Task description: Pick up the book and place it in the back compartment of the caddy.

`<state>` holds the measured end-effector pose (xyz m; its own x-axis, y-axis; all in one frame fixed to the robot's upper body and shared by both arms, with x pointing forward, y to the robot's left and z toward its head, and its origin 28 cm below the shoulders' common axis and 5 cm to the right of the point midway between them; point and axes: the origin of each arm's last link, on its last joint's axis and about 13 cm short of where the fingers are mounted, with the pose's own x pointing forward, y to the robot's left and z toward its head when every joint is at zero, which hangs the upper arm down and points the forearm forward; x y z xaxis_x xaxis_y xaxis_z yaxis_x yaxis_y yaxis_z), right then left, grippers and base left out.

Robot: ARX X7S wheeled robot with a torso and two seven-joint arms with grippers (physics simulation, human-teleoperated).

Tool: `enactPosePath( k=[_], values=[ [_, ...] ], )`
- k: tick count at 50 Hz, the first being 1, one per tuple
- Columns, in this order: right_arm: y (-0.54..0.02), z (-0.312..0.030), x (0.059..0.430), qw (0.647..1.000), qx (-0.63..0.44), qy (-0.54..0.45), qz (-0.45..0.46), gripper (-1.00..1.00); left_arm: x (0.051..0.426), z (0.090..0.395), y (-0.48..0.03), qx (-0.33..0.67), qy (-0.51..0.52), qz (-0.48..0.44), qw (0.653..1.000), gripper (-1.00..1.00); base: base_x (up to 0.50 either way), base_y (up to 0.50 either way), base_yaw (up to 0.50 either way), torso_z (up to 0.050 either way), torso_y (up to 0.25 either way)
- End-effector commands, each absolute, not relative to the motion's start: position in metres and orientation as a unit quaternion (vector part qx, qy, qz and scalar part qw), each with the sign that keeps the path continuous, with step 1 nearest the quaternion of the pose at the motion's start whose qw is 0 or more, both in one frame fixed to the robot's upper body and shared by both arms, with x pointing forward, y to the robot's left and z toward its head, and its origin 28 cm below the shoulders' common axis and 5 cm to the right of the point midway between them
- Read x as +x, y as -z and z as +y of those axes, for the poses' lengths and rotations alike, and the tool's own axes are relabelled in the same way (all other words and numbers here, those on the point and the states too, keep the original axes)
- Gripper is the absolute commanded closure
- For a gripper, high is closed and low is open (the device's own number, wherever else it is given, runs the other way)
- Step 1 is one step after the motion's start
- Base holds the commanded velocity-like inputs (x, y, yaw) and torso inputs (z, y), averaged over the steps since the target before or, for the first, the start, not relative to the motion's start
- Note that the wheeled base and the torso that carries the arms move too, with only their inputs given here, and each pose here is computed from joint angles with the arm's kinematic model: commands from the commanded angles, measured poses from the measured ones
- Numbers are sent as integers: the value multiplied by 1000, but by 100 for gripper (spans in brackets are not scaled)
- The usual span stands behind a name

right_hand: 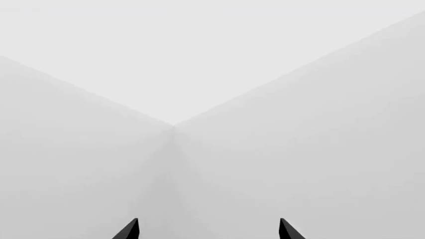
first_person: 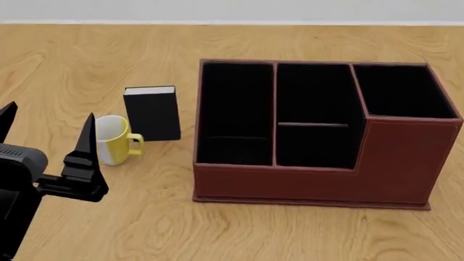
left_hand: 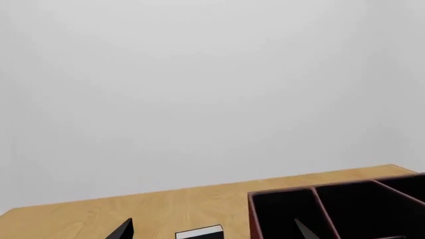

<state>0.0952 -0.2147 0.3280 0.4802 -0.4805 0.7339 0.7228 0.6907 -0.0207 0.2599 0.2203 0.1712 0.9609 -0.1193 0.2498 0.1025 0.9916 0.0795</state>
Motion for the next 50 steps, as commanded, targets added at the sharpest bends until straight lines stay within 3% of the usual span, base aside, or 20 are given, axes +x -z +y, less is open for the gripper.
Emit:
enactPosePath(
  k=[1,50],
  values=[
    [-328,-214,95,844,-166,355,-365,-100,259,221,-171,32,55,-129,990,-100,344,0,0,0,10],
    [-330,-214,94,844,-165,354,-368,-100,259,222,-172,31,52,-132,989,-100,344,0,0,0,1]
  ],
)
